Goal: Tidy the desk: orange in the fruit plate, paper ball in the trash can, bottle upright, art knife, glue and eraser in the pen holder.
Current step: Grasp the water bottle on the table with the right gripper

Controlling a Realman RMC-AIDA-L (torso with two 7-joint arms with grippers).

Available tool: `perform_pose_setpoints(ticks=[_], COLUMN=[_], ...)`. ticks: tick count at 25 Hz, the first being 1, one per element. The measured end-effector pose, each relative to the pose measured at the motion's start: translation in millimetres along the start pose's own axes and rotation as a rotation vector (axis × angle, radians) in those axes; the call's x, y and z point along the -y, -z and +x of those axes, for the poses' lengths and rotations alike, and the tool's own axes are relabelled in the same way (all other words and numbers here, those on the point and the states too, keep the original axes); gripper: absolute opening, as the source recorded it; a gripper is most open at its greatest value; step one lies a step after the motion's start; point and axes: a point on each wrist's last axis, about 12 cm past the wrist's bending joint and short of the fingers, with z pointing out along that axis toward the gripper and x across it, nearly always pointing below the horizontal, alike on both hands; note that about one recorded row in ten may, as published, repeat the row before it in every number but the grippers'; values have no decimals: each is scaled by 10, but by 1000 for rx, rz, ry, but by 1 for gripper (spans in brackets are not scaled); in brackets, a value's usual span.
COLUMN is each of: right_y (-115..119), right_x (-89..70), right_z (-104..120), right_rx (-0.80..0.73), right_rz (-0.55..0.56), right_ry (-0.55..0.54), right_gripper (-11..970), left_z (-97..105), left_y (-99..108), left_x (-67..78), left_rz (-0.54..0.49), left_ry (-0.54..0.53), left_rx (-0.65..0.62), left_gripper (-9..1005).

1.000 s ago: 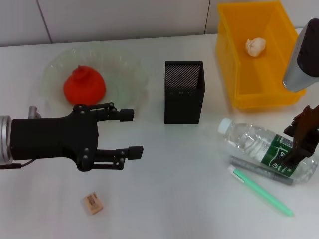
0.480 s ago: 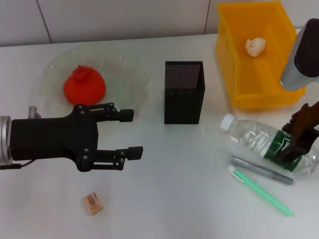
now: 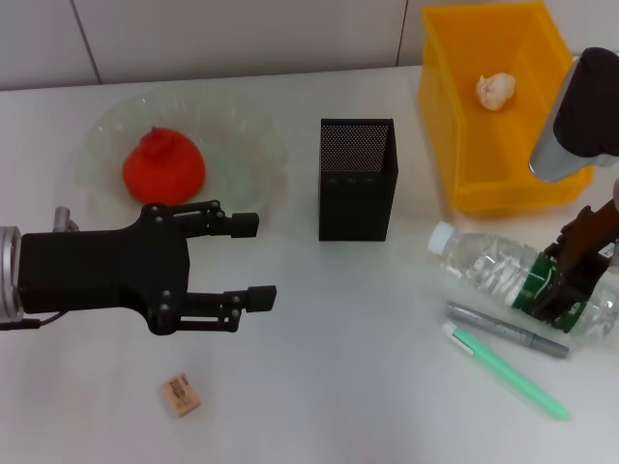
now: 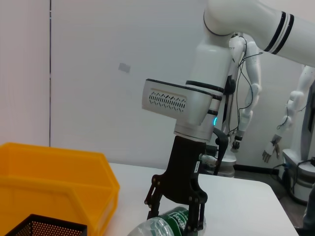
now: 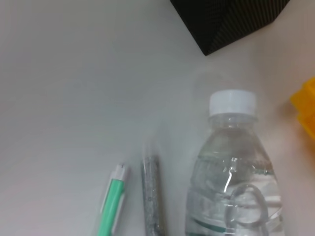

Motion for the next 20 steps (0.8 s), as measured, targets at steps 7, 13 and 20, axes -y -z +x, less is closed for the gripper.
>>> perform_pose_setpoints(ticks=[7,13,20], right_y=[-39,-95,-118], right_x=[-5,-5,2], right_z=[-11,-25,-30], right_rx=[-14,-36,-36], right_rz=[-1,3,6], right_ry=[-7,-15,-24], right_gripper=[810,809,807], left_z=[11,9,16], left_y=[-10,-12,-8], left_x=[-2,-6,-6], left_rz=[4,5,4], left_ry=[6,4,-3], left_rx=[2,2,2], left_gripper=[787,787,787])
